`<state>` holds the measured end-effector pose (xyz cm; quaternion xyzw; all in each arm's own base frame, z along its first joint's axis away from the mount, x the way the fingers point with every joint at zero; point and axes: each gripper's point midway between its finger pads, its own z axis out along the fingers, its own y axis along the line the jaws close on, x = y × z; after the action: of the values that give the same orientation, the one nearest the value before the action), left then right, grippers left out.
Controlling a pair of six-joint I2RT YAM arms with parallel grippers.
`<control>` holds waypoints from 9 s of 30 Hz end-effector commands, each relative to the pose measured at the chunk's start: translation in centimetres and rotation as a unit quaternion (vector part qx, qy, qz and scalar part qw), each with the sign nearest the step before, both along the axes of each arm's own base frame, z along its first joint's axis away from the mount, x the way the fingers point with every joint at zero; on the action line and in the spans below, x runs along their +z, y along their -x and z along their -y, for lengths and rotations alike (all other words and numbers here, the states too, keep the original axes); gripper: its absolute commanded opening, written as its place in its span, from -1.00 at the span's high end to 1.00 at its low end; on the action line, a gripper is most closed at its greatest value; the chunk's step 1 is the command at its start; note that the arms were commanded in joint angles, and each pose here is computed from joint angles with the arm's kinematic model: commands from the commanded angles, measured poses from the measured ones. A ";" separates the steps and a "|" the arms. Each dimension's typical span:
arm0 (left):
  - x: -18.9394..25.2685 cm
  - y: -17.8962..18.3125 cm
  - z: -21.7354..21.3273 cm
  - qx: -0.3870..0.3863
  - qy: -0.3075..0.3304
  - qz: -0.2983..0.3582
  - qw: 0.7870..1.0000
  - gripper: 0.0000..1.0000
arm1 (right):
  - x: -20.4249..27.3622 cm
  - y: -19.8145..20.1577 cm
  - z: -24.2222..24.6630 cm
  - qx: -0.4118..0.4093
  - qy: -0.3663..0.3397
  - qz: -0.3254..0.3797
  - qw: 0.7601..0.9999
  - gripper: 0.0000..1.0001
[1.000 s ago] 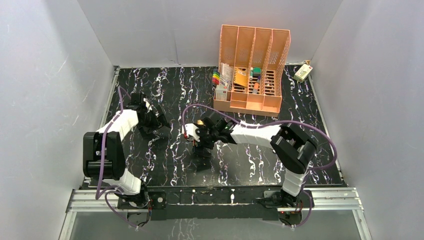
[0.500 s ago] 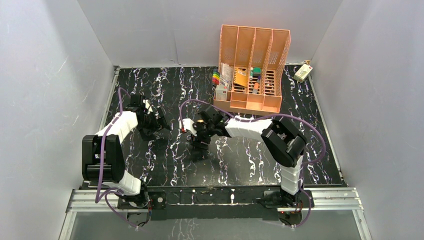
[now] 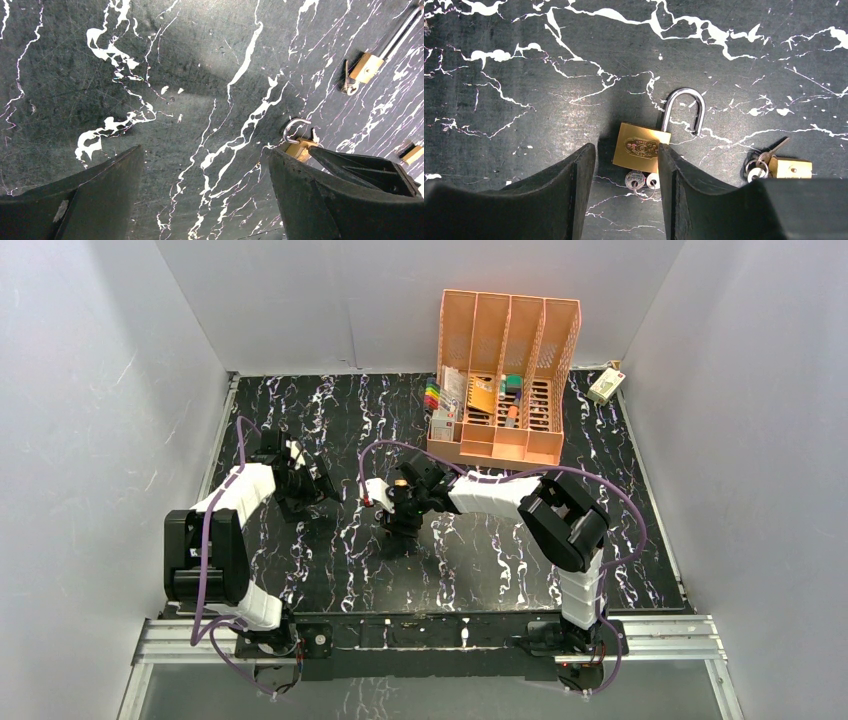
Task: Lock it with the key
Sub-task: Pick up the lock from the center of the board, then lock the lock.
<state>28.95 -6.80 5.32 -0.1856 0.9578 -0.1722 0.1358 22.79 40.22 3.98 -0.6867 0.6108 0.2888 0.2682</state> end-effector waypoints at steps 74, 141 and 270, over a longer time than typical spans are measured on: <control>25.7 4.8 11.7 -0.416 0.263 0.603 0.628 -0.84 | 30.4 8.8 7.5 0.063 -0.228 -0.359 0.903 0.47; 30.0 10.1 17.6 -0.570 0.376 0.488 0.543 0.02 | 33.6 6.1 6.7 0.066 -0.253 -0.373 0.890 0.48; 39.5 6.1 19.7 -0.489 0.388 0.605 0.495 0.08 | 41.3 -1.3 10.0 0.086 -0.345 -0.211 0.911 1.00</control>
<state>24.65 -25.98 42.53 0.3931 0.4612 -0.6381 0.4750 24.15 30.05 43.80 -0.5200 0.4731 0.6473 0.2947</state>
